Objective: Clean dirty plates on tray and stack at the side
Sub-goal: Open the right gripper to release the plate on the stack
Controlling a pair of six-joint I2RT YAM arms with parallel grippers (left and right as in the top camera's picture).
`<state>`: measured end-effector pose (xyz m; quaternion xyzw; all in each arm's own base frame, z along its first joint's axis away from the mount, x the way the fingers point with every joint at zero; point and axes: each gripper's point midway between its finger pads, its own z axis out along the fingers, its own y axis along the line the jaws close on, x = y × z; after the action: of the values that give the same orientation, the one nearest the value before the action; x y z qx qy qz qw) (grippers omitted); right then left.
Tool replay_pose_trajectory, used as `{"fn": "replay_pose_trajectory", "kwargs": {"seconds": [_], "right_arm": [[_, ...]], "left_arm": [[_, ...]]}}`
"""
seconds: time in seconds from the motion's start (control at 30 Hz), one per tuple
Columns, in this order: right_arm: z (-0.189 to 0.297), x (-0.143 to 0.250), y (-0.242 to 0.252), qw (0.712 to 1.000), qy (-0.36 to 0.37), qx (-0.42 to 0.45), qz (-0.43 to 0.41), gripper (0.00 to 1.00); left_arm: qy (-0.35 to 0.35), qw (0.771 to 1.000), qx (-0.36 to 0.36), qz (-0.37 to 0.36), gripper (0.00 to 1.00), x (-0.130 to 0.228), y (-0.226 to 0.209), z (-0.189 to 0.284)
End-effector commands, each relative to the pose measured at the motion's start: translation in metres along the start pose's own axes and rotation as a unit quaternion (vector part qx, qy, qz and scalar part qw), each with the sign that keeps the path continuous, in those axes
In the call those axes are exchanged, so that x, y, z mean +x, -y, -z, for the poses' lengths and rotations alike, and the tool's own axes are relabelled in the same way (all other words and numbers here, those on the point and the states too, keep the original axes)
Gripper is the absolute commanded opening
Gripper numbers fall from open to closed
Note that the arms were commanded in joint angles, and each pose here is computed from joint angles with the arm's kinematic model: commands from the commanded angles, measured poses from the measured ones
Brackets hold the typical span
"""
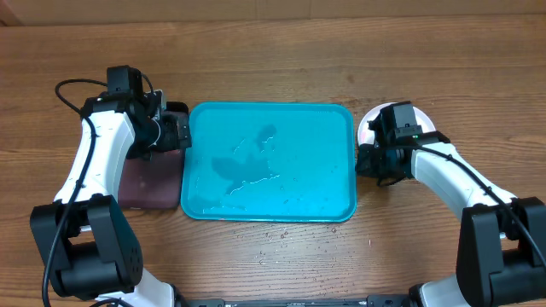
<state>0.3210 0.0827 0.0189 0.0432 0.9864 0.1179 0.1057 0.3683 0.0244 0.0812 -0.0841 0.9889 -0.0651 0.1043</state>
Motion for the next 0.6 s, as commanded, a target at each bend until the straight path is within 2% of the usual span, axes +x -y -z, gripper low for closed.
{"fn": "replay_pose_trajectory", "kwargs": {"seconds": [0.0, 0.57], "right_arm": [[-0.001, -0.001, 0.002, 1.000, 0.019, 0.009, -0.003, 0.04], [-0.019, -0.004, -0.031, 0.995, 0.009, -0.095, 0.006, 0.04]], "left_arm": [[0.018, 1.000, 0.007, -0.002, 1.00, -0.005, 0.006, 0.012], [0.018, 1.000, 0.007, -0.002, 1.00, -0.005, 0.006, 0.012]]}}
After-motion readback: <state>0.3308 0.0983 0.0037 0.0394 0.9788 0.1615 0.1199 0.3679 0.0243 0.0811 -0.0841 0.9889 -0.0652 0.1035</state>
